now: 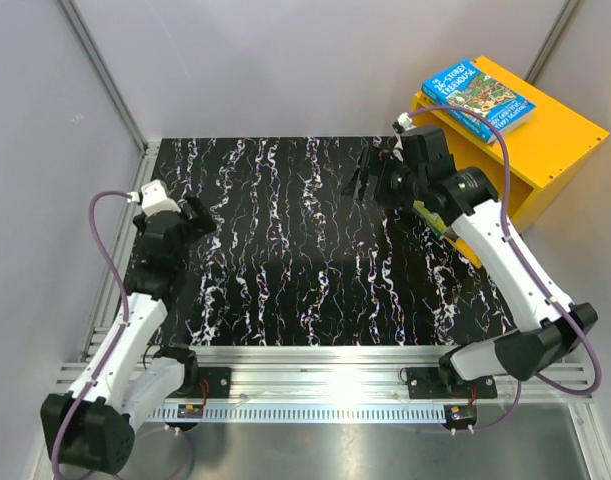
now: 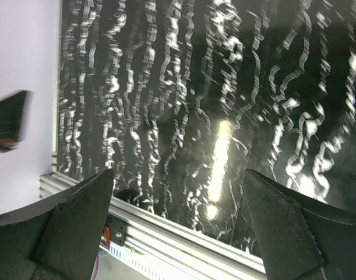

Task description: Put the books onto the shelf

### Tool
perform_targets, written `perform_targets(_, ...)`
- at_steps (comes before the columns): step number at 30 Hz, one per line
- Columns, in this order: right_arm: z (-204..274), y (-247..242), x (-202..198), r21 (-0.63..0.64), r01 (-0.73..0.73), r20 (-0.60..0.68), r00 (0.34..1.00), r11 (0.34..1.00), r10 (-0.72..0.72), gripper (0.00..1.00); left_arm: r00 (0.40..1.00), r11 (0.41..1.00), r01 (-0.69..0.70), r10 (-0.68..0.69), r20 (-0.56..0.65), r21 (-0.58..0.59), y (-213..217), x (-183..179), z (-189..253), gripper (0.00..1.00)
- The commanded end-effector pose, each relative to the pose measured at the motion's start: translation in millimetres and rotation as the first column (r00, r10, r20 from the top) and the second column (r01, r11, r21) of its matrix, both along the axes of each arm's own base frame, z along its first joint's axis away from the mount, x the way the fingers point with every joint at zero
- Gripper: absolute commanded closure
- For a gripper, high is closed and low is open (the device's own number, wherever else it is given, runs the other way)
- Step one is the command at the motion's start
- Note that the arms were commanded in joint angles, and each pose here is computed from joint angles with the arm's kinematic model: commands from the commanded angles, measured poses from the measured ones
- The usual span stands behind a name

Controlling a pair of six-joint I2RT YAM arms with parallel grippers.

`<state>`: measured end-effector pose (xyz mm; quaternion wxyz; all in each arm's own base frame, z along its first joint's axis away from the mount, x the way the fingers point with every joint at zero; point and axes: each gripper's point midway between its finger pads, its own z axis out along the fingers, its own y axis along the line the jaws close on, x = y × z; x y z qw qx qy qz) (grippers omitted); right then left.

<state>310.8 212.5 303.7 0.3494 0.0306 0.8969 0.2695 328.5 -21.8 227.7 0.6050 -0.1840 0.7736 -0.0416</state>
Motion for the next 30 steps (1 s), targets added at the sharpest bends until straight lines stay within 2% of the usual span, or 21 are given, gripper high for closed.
perform_targets(1,39,17,3,0.063,-0.153,0.102,0.984,0.986,0.146,0.00,0.994,0.988,-0.112,0.111,0.014,0.102,40,4,-18,0.01)
perform_targets(5,25,10,-2,0.068,-0.141,0.052,0.989,0.988,0.137,0.00,0.992,0.979,-0.110,0.118,-0.037,0.169,50,9,-61,0.01)
perform_targets(10,12,-3,-20,0.049,-0.116,0.019,0.993,0.992,0.115,0.00,0.990,0.954,-0.112,0.132,-0.056,0.279,64,12,-88,0.01)
perform_targets(14,4,-16,-32,0.017,-0.084,0.002,0.996,0.996,0.084,0.00,0.999,0.942,-0.033,0.039,-0.012,0.334,56,28,-99,0.01)
perform_targets(17,6,-20,-39,0.016,-0.077,-0.006,0.997,0.997,0.077,0.00,1.000,0.941,-0.001,0.005,-0.011,0.337,55,44,-105,0.01)
perform_targets(19,9,-22,-42,0.022,-0.070,-0.002,0.998,0.997,0.070,0.00,0.999,0.946,0.007,-0.018,0.032,0.325,57,48,-102,0.01)
perform_targets(21,10,-23,-45,0.026,-0.068,-0.004,0.998,0.997,0.068,0.00,0.997,0.945,0.064,-0.071,0.012,0.322,50,56,-111,0.01)
perform_targets(22,9,-24,-46,0.024,-0.067,-0.005,0.998,0.997,0.067,0.00,0.997,0.945,0.080,-0.083,-0.004,0.317,48,53,-114,0.01)
perform_targets(27,-2,-25,-47,0.028,-0.043,-0.023,0.999,0.999,0.044,0.00,0.968,0.924,0.139,-0.203,0.150,0.356,29,34,-105,0.01)
perform_targets(30,-3,-24,-42,0.062,-0.010,0.006,1.000,0.998,0.010,0.00,0.975,0.936,0.114,-0.169,0.141,0.333,41,35,-108,0.01)
